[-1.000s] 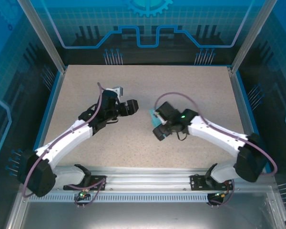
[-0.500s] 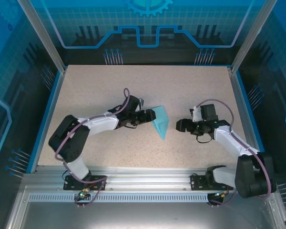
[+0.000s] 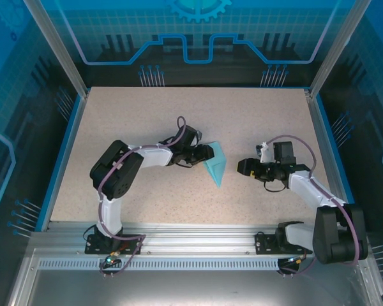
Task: Fold a paper plane with a square sheet of paper (fold left side to right side)
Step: Fold the wing for the fifth time at the center of the table.
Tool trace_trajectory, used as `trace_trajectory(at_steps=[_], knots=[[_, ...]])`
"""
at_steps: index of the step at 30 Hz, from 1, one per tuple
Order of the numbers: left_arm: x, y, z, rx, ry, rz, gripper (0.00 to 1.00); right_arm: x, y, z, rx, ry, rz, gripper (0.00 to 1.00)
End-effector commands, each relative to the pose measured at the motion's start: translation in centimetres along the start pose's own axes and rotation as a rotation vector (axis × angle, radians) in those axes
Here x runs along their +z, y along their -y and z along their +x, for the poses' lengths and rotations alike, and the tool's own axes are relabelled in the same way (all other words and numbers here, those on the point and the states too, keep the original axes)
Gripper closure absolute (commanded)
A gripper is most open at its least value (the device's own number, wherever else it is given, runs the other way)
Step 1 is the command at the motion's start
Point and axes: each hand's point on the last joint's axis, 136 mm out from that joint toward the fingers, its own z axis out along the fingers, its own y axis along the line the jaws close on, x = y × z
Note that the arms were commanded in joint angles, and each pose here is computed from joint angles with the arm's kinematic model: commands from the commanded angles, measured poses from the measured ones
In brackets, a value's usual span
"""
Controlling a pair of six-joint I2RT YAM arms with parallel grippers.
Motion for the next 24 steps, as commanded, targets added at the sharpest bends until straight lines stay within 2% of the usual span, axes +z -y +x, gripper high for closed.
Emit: trace_trajectory(at_steps=[1, 5, 8, 14, 24], knots=[[0.2, 1.4, -0.4, 0.026, 0.000, 0.052, 0.70, 0.0, -0.3, -0.5, 0.012, 0.017, -0.073, 0.29], [-0.3, 1.7, -0.2, 0.053, 0.013, 0.086, 0.88, 0.4, -1.0, -1.4, -0.007, 0.025, -0.153, 0.22], [-0.9, 2.5, 0.2, 0.093, 0.007, 0.138, 0.95, 0.9, -1.7, -2.3, -0.041, 0.023, -0.212, 0.20], [-2.6, 4.4, 1.3, 0.203, -0.017, 0.252, 1.00, 2.4, -1.5, -4.1, -0.107, 0.019, -0.244, 0.20], [-4.6, 5.7, 2.8, 0.290, -0.052, 0.391, 1.00, 5.3, -1.6, -4.8, -0.093, -0.080, -0.382, 0.22]])
